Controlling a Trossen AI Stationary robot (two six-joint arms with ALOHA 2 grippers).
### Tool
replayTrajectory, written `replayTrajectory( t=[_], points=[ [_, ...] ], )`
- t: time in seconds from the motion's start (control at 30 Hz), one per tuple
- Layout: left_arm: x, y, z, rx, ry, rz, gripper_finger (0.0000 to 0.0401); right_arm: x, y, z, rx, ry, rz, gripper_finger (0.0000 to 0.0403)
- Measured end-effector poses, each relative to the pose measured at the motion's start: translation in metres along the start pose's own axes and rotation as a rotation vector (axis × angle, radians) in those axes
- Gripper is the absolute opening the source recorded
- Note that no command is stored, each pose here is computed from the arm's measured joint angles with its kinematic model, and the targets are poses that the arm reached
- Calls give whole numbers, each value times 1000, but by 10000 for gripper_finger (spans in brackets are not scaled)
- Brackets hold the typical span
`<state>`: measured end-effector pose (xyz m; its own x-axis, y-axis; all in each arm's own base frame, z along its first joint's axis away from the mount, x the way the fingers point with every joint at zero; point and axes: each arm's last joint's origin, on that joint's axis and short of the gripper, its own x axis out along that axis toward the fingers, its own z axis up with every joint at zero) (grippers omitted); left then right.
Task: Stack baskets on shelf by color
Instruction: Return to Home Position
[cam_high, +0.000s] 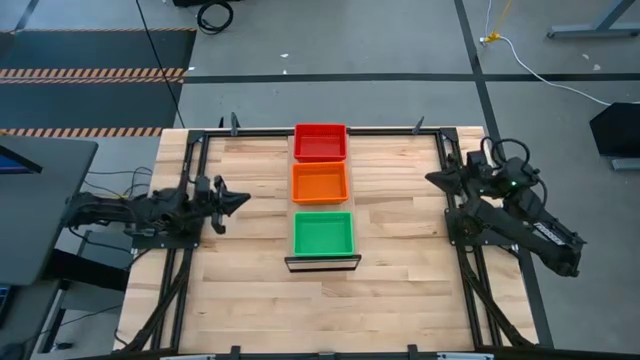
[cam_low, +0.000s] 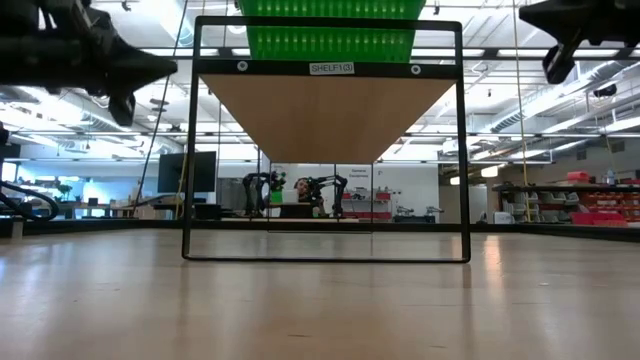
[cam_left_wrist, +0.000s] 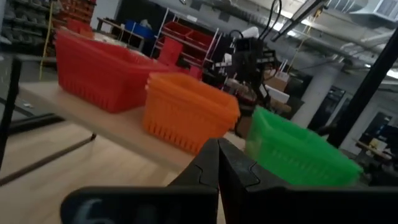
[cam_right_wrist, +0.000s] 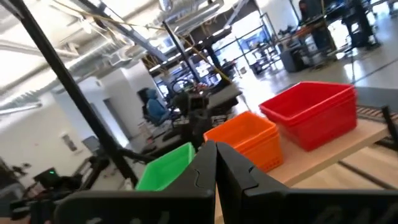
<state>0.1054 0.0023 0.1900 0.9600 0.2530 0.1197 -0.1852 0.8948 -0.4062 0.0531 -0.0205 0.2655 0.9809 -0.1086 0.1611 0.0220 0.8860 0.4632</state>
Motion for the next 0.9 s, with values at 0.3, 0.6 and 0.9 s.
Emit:
replayTrajectory(
  t=[0.3,0.6,0.9],
  points=[
    [-1,7,-18,64,93,20,1,0,-1,-2,-113,11,5,6],
    [-1,7,-18,38,92,25,3,10,-23,-25,-128,14,-9,2],
    [-1,7,-19,6,98,27,2,23,-56,-83,103,95,-65,1]
  ],
)
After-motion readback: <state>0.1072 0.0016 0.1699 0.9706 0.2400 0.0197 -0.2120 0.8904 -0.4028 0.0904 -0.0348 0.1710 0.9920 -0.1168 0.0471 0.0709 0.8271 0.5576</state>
